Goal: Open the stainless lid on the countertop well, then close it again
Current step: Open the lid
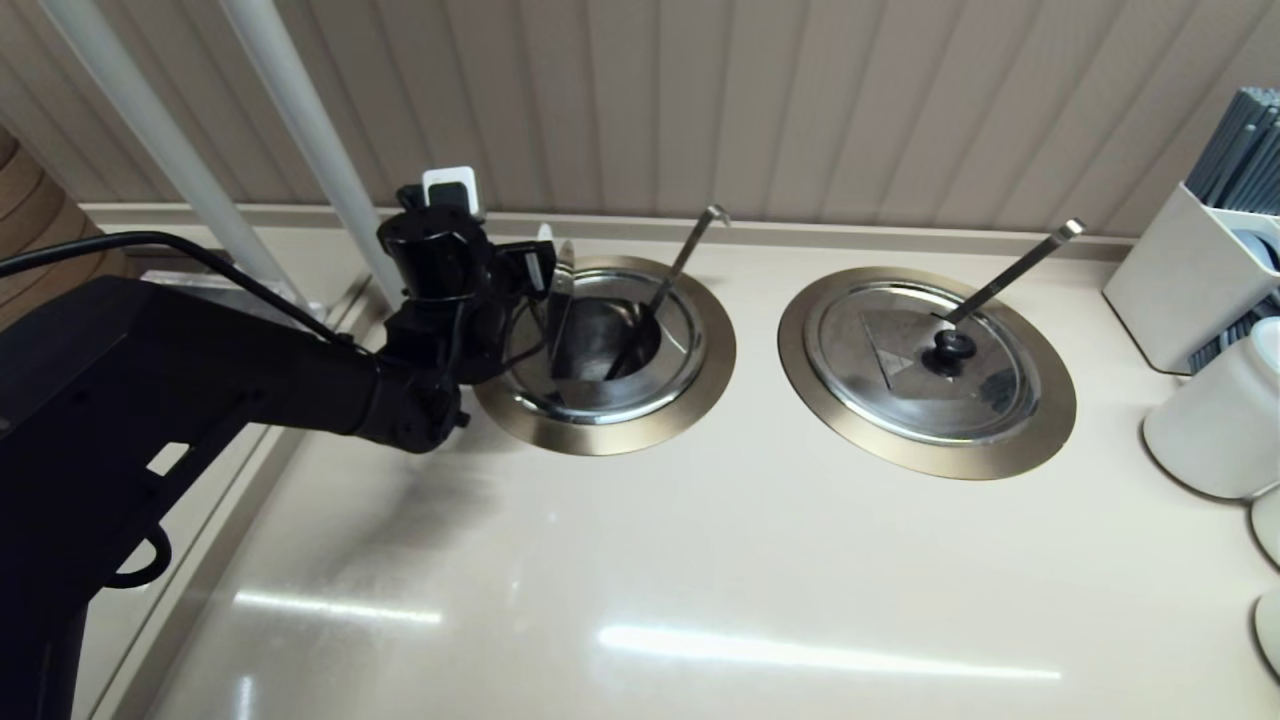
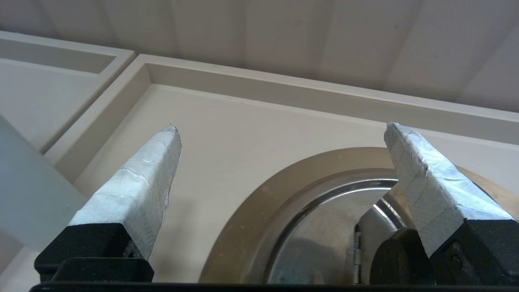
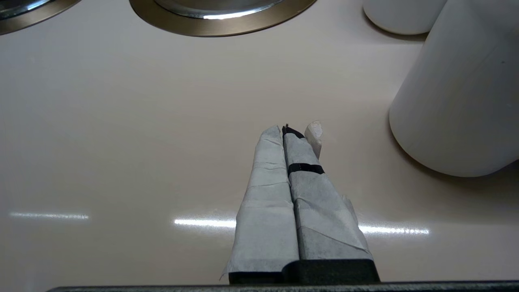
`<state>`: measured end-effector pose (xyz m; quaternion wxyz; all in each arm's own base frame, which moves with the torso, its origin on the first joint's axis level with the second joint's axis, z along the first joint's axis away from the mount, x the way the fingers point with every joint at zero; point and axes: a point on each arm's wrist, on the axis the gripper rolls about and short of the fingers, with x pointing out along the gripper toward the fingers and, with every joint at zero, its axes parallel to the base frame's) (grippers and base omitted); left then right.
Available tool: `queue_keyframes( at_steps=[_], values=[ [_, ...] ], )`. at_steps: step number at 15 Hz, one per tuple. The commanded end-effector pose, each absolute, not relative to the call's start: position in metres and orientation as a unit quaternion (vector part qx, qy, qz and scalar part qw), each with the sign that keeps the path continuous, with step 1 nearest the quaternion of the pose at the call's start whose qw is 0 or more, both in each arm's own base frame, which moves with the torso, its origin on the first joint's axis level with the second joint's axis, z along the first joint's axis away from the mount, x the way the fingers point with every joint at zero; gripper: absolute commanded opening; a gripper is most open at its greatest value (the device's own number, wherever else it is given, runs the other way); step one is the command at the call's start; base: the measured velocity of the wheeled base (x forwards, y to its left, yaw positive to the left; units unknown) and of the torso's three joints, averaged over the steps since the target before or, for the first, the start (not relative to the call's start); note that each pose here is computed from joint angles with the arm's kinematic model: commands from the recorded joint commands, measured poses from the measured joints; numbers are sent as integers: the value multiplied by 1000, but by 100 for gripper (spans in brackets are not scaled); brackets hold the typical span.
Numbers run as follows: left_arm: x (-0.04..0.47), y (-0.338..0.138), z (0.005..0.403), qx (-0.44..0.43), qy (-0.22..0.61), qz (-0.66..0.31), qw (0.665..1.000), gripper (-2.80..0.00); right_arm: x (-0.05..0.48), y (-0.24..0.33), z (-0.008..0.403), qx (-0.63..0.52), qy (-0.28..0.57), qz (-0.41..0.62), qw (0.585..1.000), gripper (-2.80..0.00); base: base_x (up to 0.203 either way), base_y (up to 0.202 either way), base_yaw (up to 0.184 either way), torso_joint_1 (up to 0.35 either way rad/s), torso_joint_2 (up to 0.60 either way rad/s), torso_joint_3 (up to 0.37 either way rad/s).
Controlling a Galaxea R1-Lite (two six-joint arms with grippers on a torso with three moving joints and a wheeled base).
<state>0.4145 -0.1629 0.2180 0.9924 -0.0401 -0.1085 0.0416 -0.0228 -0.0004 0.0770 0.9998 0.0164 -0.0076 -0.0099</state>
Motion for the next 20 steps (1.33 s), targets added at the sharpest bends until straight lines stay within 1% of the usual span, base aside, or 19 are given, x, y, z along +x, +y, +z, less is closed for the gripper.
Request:
queue_keyframes(
  at_steps=[1, 3, 10, 12, 14, 15, 16, 20],
  values=[
    [411, -160, 226, -45, -119, 43, 991, 0, -22, 0, 76, 17, -6, -10, 1000, -280, 0, 0, 0, 0, 0, 0],
    [411, -153, 233, -43, -128, 49, 990, 0, -22, 0, 76, 17, -6, -10, 1000, -280, 0, 0, 0, 0, 0, 0],
    [384, -139, 284, -73, -185, 48, 979, 0, -22, 0, 76, 16, -6, -10, 1000, -280, 0, 0, 0, 0, 0, 0],
    [369, -155, 293, -110, -189, 17, 976, 0, -22, 0, 76, 16, -6, -10, 1000, -280, 0, 0, 0, 0, 0, 0],
    [349, -185, 287, -149, -142, -42, 978, 0, -22, 0, 76, 16, -6, -10, 1000, -280, 0, 0, 0, 0, 0, 0],
    [339, -200, 282, -177, -113, -83, 974, 0, -22, 0, 76, 17, -6, -10, 1000, -280, 0, 0, 0, 0, 0, 0],
    [331, -211, 275, -186, -85, -119, 971, 0, -22, 0, 76, 16, -6, -10, 1000, -280, 0, 0, 0, 0, 0, 0],
    [335, -229, 245, -168, -42, -140, 975, 0, -22, 0, 76, 16, -6, -10, 1000, -280, 0, 0, 0, 0, 0, 0]
  ],
)
